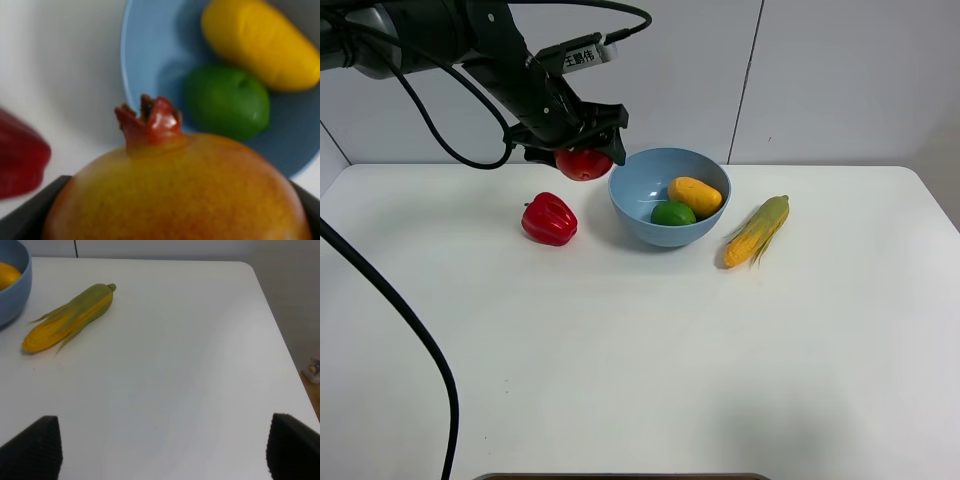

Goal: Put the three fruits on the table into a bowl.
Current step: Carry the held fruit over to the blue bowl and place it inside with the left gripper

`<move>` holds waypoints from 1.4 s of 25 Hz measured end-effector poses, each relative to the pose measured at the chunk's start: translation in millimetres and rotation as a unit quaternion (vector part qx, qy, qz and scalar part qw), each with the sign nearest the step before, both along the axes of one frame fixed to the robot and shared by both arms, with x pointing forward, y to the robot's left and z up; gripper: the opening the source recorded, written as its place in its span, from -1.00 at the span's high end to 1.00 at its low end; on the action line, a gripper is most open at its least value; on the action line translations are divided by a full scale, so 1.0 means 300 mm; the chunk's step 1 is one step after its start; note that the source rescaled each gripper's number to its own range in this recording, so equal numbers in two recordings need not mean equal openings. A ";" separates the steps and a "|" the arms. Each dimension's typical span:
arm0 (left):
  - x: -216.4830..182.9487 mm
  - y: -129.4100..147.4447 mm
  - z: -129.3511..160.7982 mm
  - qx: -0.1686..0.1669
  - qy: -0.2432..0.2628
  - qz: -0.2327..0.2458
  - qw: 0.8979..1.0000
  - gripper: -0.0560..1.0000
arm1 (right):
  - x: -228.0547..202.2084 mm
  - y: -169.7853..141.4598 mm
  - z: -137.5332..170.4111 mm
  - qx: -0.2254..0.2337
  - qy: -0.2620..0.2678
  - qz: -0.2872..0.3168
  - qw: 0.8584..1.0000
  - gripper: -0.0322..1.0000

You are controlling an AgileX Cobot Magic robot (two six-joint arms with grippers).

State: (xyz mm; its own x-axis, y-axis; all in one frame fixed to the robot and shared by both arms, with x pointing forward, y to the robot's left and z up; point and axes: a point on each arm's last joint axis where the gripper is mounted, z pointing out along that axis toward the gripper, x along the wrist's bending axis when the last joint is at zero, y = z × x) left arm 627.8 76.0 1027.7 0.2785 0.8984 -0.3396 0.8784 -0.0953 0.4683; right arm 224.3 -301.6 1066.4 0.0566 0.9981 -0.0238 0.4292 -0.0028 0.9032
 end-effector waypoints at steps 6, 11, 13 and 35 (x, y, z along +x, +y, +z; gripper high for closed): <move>0.023 -0.036 0.019 -0.021 -0.066 0.000 0.998 0.89 | 0.000 0.000 0.000 0.000 0.000 0.000 1.000 -0.25; 0.036 -0.102 -0.015 -0.028 -0.116 -0.016 0.993 0.89 | 0.000 0.000 0.000 0.000 0.000 0.000 1.000 -0.25; 0.037 -0.128 -0.040 -0.029 -0.121 -0.021 0.992 0.89 | 0.000 0.000 0.000 0.000 0.000 0.000 1.000 -0.25; 0.046 -0.243 -0.256 -0.016 -0.128 -0.044 0.991 0.89 | 0.000 0.000 0.000 0.000 0.000 0.000 1.000 -0.25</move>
